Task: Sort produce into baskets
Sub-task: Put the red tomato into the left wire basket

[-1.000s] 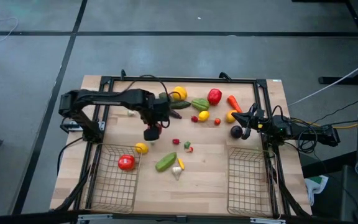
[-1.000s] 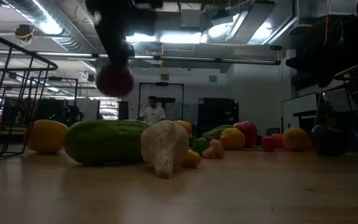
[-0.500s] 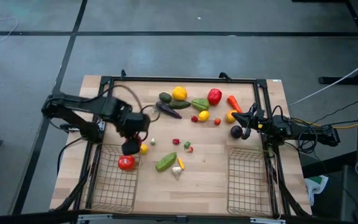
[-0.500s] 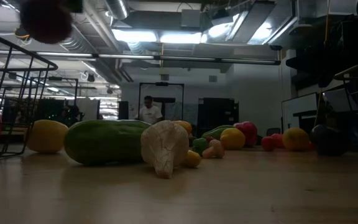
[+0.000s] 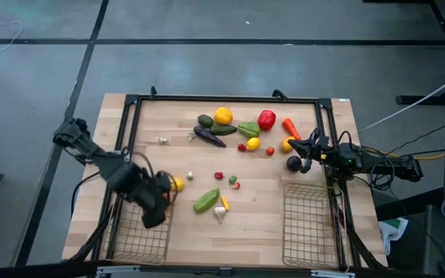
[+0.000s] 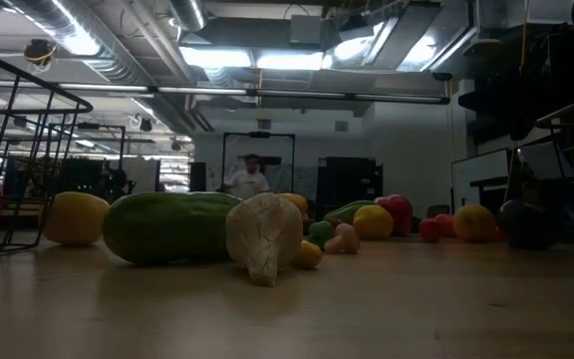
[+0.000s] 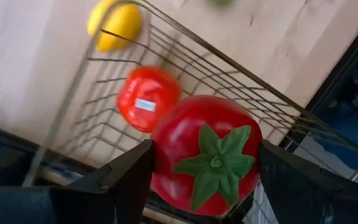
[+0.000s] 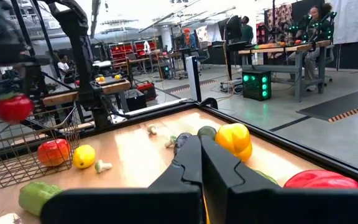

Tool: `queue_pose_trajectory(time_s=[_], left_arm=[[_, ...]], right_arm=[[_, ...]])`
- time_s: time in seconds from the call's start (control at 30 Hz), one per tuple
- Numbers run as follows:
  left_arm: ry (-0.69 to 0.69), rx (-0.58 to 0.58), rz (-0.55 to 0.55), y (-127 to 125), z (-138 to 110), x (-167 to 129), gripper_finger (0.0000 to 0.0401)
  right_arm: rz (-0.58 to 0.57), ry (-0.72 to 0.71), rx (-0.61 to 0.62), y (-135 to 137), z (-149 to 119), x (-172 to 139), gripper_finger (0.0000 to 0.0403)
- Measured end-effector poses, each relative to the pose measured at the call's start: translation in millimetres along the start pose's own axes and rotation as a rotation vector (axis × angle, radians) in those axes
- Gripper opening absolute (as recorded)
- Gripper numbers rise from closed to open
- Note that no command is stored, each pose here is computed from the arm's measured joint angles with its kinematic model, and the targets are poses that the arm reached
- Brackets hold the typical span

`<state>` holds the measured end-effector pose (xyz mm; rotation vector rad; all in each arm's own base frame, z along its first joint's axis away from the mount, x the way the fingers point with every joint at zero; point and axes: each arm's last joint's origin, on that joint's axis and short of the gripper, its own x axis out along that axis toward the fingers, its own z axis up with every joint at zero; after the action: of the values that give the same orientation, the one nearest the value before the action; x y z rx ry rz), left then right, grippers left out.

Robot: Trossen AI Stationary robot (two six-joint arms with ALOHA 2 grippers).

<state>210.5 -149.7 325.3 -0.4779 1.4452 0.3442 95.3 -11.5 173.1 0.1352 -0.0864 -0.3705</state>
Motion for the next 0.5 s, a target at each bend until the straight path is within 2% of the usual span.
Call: queue_pose_trajectory(time_s=[0.27,0.5], left_arm=[[0.011,0.008,0.083,-37,-16,38,0.0264],[0.024,0.039,0.163,-53,-25,63,0.0264]], right_arm=[[0.0,0.0,0.0,0,0,0,0.0001],[0.0,0.0,0.0,0,0,0,0.0001]])
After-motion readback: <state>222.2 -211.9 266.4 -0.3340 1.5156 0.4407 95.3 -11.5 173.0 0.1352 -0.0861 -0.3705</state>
